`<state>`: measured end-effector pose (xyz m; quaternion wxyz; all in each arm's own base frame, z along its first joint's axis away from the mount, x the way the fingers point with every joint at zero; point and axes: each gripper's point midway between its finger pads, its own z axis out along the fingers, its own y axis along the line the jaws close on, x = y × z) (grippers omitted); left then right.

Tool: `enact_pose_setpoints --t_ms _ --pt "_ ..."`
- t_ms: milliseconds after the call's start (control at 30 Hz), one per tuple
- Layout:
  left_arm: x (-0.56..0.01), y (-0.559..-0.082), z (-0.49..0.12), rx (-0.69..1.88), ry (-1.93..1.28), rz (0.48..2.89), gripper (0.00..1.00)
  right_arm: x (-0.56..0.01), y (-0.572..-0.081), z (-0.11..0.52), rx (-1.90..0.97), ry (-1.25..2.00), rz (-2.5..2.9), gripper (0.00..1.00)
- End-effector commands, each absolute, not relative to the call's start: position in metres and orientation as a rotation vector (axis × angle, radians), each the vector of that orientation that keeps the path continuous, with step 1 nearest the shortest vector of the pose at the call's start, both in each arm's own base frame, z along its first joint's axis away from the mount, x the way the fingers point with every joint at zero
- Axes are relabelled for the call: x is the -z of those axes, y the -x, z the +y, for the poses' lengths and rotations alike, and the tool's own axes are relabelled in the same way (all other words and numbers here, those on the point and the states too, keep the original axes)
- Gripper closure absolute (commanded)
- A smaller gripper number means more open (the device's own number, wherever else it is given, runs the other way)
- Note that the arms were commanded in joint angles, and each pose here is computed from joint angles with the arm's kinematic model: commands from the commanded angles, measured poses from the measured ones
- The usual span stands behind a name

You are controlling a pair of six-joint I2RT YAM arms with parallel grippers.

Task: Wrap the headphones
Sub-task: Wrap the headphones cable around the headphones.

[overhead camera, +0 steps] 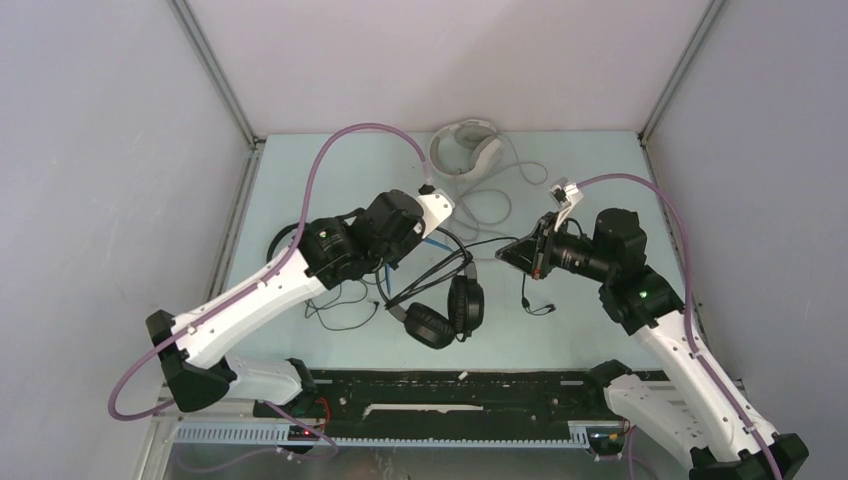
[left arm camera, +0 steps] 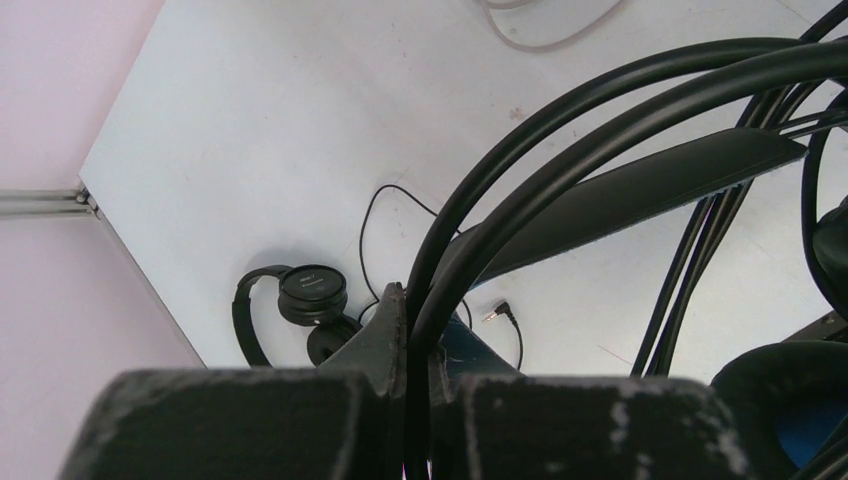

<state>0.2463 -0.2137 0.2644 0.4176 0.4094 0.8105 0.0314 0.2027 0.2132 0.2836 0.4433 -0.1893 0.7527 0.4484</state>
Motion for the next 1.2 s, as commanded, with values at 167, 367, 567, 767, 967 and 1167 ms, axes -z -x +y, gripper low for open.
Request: enact_pose_setpoints --t_ms 167,367,567,767,967,1167 --pt "-0.272 -0.261 -0.202 -0.195 -0.853 2.078 1.00 -0.349 -0.180 0.238 -1.383 0.551 1.672 1.00" --pt "-0.283 -0.270 -0.207 -0.158 -0.666 2.095 1.00 -0.354 -0.166 0.257 -1.463 0.564 1.668 0.94" --pt "-0.291 -0.280 -0.206 -0.162 -0.449 2.133 1.00 -0.365 -0.152 0.278 -1.534 0.585 1.625 0.93" --pt "-0.293 -0.284 -0.208 -0.114 -0.291 2.167 1.00 -0.368 -0.148 0.289 -1.531 0.572 1.612 0.93" --pt "-0.310 -0.288 -0.208 0.005 -0.104 2.110 1.00 -0.371 -0.144 0.292 -1.464 0.531 1.590 0.93" --pt "-0.314 -0.292 -0.203 0.054 0.030 2.106 1.00 -0.376 -0.140 0.299 -1.427 0.512 1.558 0.93"
